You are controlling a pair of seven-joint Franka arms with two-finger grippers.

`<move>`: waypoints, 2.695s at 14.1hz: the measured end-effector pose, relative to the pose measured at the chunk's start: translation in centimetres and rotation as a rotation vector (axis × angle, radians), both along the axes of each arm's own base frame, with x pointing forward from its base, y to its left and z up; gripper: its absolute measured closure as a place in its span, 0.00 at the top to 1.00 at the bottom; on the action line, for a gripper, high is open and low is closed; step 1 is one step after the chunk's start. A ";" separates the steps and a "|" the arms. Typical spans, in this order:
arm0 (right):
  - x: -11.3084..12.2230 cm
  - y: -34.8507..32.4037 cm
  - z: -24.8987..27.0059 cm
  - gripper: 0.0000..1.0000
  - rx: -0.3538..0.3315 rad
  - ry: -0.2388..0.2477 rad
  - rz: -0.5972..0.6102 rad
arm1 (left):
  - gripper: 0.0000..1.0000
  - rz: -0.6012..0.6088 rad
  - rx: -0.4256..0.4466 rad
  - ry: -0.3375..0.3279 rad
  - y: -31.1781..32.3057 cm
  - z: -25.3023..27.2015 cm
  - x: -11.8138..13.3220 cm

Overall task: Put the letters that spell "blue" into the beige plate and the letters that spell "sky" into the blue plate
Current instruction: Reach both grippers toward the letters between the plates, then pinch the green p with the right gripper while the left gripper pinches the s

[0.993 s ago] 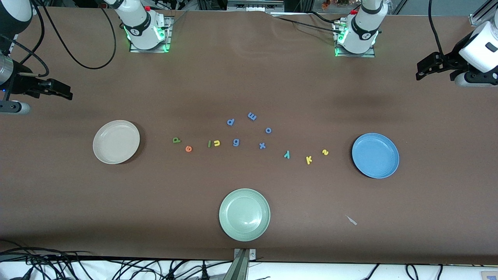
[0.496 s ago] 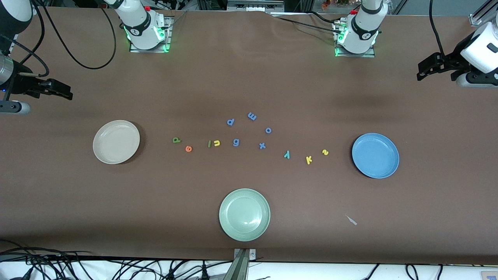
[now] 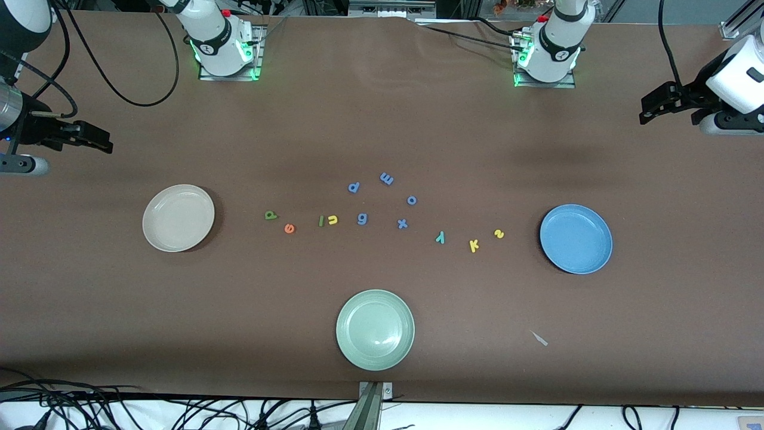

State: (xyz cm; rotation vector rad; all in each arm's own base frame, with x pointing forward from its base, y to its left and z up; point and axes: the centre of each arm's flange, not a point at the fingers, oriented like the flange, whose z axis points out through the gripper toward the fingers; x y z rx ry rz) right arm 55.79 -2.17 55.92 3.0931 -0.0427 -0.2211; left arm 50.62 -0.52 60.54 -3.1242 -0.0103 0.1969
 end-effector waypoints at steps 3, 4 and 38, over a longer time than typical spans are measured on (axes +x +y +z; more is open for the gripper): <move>0.0 0.0 0.0 1.00 0.000 0.000 0.000 | 1.00 0.003 0.000 0.001 0.2 -0.1 0.0; 0.0 0.0 0.0 1.00 0.000 0.000 0.000 | 1.00 0.005 0.000 0.002 0.3 -0.1 0.0; 0.6 23.3 -35.9 1.00 0.032 -0.086 0.110 | 1.00 -0.213 -0.089 0.003 -14.9 -31.2 6.9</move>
